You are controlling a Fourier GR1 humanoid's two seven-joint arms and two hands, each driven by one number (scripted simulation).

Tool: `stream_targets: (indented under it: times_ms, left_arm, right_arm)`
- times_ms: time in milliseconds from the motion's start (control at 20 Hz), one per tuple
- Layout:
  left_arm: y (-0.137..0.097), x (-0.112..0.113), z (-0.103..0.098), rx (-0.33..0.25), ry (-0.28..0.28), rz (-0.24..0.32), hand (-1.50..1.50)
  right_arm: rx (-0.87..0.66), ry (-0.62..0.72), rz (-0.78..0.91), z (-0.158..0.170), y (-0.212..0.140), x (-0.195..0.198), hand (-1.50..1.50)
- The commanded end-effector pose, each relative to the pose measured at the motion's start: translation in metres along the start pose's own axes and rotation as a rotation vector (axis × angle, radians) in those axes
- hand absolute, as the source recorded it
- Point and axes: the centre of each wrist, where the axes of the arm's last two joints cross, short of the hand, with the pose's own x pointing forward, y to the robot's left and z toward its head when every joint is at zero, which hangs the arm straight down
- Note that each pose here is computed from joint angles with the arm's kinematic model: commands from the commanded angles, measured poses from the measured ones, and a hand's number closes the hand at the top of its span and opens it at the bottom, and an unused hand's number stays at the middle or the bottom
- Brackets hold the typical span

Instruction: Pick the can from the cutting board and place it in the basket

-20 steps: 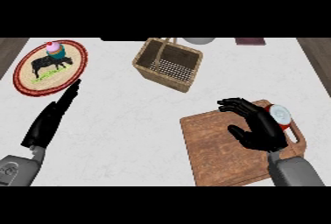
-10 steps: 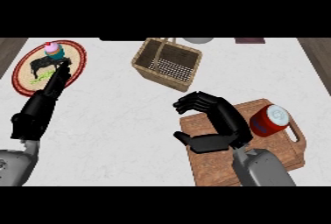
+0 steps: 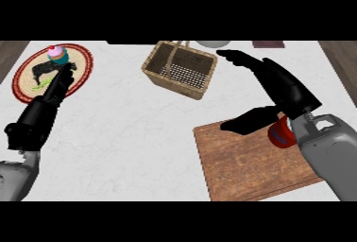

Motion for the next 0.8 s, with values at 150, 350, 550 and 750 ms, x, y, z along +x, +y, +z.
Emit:
stream_targets:
  times_ms: [150, 350, 550, 750]
  left_arm:
    - [-0.003, 0.006, -0.004, -0.021, -0.027, 0.001, 0.0]
    - [-0.008, -0.001, 0.0, -0.016, -0.02, -0.007, 0.0]
    - [0.005, -0.01, 0.003, 0.004, -0.028, -0.001, 0.0]
    - [0.001, -0.003, 0.007, -0.02, -0.023, 0.01, 0.0]
  right_arm:
    - [0.317, 0.2, 0.534, -0.008, -0.058, 0.04, -1.5]
    - [0.538, 0.248, 0.604, -0.015, -0.09, 0.056, -1.5]
    - [0.651, 0.308, 0.597, -0.027, -0.112, 0.058, -1.5]
    - [0.703, 0.382, 0.639, -0.037, -0.108, 0.047, -1.5]
